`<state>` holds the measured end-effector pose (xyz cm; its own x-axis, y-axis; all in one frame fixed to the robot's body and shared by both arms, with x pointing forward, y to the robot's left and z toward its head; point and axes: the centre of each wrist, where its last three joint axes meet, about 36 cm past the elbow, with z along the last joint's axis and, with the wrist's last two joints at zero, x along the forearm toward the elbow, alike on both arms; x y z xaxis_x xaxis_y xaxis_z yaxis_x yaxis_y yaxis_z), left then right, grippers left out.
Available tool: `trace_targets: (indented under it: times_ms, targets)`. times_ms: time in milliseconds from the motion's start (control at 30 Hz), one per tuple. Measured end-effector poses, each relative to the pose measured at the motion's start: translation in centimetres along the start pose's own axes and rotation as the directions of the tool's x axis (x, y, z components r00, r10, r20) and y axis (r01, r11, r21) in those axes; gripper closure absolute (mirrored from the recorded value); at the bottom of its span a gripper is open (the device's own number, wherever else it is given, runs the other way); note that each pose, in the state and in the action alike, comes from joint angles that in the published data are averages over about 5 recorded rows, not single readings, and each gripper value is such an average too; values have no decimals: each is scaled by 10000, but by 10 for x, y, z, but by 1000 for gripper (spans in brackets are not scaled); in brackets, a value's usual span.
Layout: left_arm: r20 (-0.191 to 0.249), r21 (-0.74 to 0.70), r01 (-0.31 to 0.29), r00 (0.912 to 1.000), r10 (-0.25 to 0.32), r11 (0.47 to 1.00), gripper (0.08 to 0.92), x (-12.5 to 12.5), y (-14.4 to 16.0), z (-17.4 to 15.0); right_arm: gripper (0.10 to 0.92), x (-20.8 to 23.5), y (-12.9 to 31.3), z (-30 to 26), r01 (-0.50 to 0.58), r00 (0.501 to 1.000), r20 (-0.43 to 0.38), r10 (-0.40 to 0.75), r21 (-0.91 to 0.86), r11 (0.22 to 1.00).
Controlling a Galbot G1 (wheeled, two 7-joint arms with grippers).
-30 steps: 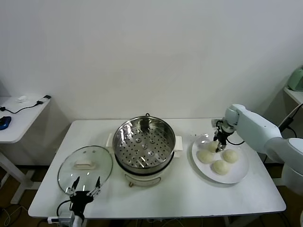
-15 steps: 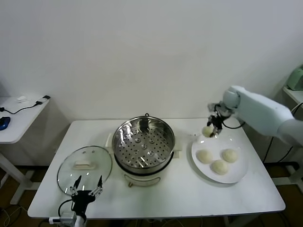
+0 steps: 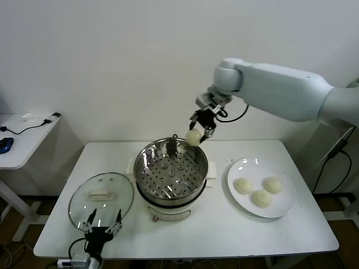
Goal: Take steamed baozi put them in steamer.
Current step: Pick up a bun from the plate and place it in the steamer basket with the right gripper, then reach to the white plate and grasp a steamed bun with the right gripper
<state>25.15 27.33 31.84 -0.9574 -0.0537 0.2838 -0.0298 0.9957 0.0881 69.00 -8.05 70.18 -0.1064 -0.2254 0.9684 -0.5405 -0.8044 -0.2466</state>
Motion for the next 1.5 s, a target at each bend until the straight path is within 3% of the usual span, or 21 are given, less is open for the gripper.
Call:
trace_targets:
  times_ms: [333, 733, 933, 1033, 1233, 1500]
  targets:
    - [-39, -151, -34, 10000, 33, 9999, 177, -3, 0, 4, 411, -65, -32, -10, 555, 9977, -557, -396, 3221, 9451]
    - [-48, -244, -12, 10000, 11, 9997, 177, -4, 1, 8, 405, -120, -52, 1, 605, 9977, -543, -414, 4237, 9038]
    - [-32, -215, 23, 10000, -23, 9998, 177, -4, 0, 9, 286, -132, -56, 4, 511, 9984, -422, -363, 4348, 8991]
    - [-39, -199, 59, 10000, -60, 9998, 177, -4, -1, 9, 222, -133, -55, 6, 492, 9987, -355, -374, 4367, 8982]
    - [-45, -200, 55, 10000, -56, 9998, 177, -2, -2, 9, 200, -119, -54, 11, 412, 9991, -135, -392, 4343, 8998]
    - [-19, -196, 14, 10000, -14, 9998, 177, 0, -4, 5, 200, -44, -44, 31, 64, 9997, 179, -135, 3464, 9381]
